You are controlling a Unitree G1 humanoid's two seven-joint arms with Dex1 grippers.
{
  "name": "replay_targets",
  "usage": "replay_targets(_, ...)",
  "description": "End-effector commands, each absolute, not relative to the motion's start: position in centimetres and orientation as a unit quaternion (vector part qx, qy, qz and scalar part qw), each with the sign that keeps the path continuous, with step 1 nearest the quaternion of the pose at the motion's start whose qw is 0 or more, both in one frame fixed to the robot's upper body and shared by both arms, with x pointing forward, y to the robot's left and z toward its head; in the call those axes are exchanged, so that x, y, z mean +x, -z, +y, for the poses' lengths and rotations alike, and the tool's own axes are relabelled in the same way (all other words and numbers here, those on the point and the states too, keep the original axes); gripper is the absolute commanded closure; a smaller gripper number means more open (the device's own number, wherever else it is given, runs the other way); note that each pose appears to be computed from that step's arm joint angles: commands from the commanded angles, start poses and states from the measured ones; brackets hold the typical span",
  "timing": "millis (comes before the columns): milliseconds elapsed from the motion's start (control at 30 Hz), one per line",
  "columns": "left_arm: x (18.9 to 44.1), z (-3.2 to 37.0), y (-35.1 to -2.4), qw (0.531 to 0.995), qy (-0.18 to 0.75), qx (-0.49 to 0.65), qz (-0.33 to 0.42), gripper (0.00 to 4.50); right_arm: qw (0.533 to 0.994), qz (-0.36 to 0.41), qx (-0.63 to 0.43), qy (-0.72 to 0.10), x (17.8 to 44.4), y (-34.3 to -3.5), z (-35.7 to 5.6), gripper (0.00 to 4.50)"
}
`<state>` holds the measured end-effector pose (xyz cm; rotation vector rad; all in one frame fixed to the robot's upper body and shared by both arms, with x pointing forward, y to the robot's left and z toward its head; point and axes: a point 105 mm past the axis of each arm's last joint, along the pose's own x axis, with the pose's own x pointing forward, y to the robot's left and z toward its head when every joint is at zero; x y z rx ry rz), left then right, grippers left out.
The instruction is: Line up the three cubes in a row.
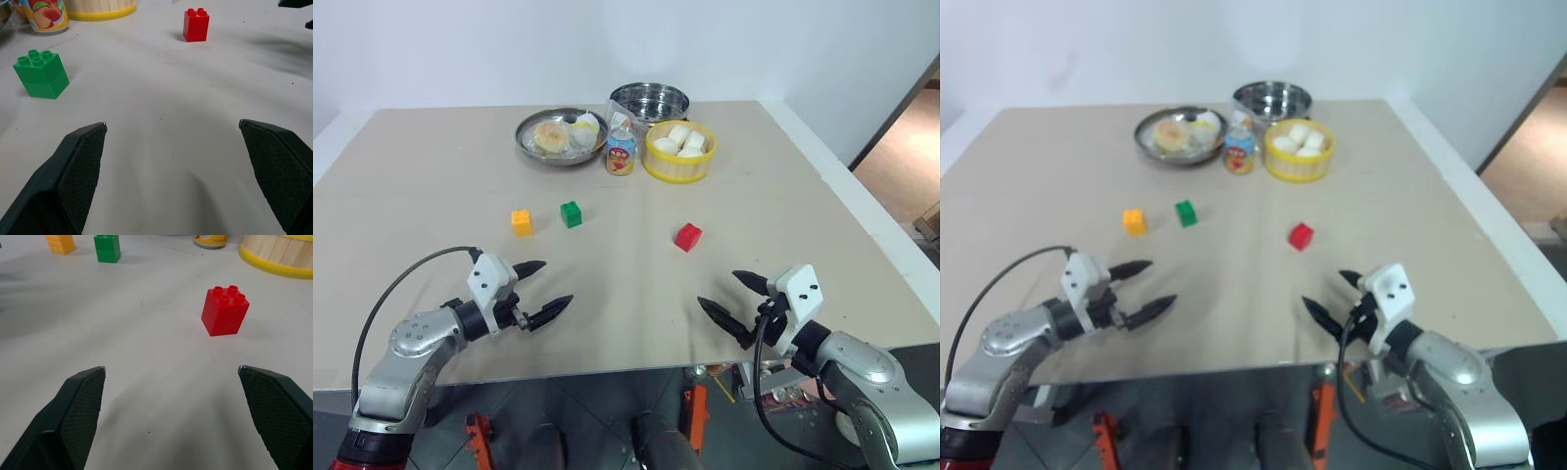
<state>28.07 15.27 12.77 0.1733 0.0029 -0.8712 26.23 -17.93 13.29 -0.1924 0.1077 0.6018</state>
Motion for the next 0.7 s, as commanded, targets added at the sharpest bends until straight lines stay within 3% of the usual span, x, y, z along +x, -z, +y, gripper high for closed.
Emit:
replay_targets(33, 27.8, 14.5, -13.7, 0.895, 0.436, 0.094, -0.026, 0.01, 0.951, 0.030, -0.106, -0.288, 26.3, -14.1, -18.0, 0.00)
replay_targets(700, 26.0, 12.5, -13.7, 0.850, 0.521, 0.078, -0.026, 0.01, 0.962, 0.019, -0.086, -0.257, 27.9, -13.9, -17.5, 0.00)
